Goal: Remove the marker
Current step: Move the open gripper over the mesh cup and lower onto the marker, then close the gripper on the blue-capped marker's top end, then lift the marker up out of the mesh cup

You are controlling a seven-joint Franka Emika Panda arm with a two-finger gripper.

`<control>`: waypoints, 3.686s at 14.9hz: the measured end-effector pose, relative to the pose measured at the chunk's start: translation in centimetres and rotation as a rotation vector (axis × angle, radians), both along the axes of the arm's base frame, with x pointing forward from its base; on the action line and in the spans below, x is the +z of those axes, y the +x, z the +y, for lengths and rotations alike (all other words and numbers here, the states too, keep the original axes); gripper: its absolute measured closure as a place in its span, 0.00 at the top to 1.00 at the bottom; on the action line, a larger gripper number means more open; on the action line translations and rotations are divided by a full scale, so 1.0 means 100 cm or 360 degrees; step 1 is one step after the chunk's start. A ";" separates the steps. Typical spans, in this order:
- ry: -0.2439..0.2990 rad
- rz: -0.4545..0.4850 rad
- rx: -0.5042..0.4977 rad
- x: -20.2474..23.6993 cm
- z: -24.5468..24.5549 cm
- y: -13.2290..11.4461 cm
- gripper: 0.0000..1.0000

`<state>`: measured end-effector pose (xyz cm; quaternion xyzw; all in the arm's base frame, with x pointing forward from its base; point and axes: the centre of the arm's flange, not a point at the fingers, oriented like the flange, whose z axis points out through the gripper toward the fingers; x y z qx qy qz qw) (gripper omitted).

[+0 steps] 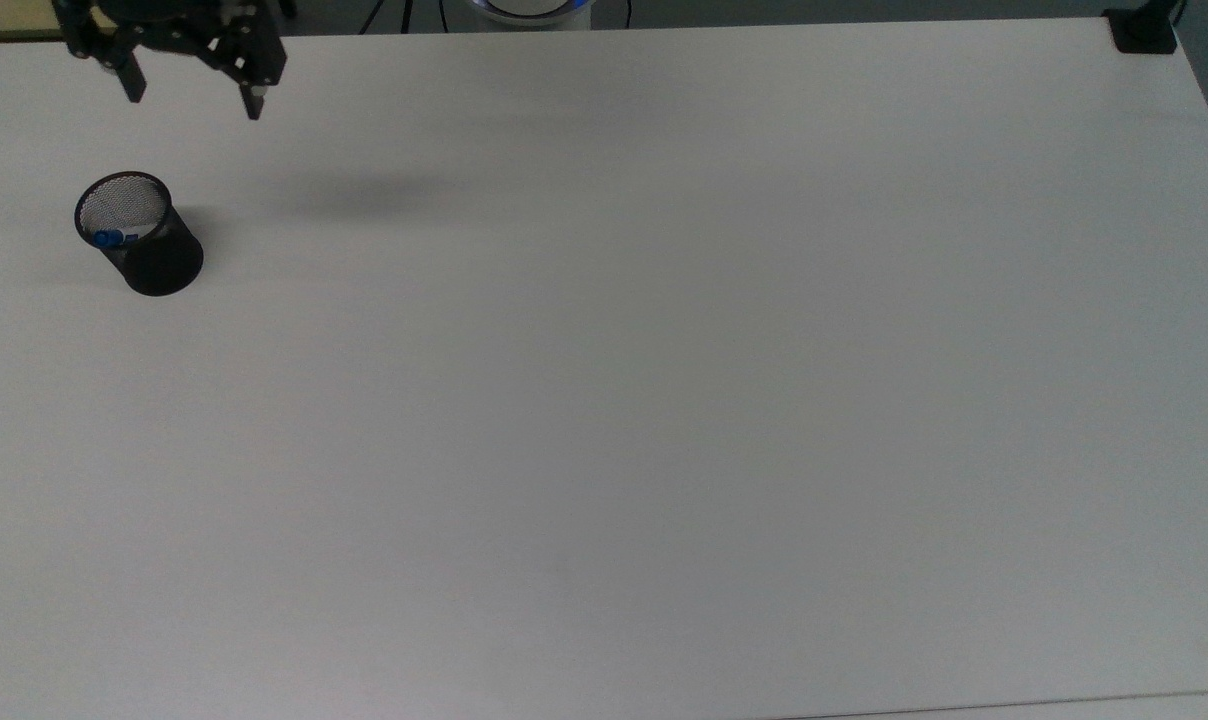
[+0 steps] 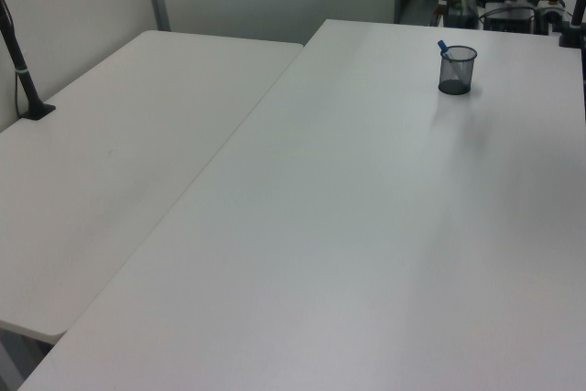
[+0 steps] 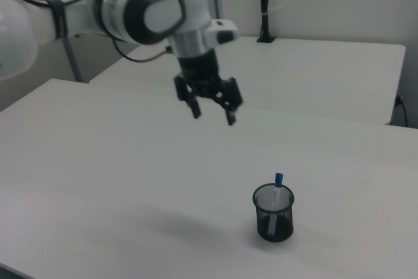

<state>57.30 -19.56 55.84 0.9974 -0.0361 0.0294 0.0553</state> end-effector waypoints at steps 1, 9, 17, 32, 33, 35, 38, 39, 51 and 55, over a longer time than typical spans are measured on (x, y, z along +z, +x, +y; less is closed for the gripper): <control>-0.0006 -0.0013 -0.0014 -0.010 -0.015 0.003 1.00; -0.0064 -0.0067 0.0050 -0.105 -0.095 0.027 0.86; -0.0094 -0.0090 0.0130 -0.135 -0.114 0.033 0.53; -0.0106 -0.0056 0.0228 -0.141 -0.124 0.028 0.18; -0.0111 -0.0066 0.0228 -0.136 -0.124 0.028 0.18; -0.0130 -0.0103 0.0225 -0.120 -0.123 0.027 0.18; -0.0148 -0.0137 0.0216 -0.081 -0.120 0.020 0.18; -0.0155 -0.0151 0.0213 -0.065 -0.119 0.017 0.18; -0.0013 0.0059 0.0407 -0.048 0.018 0.044 0.18; 0.0039 0.0190 0.0370 -0.100 0.069 0.057 0.18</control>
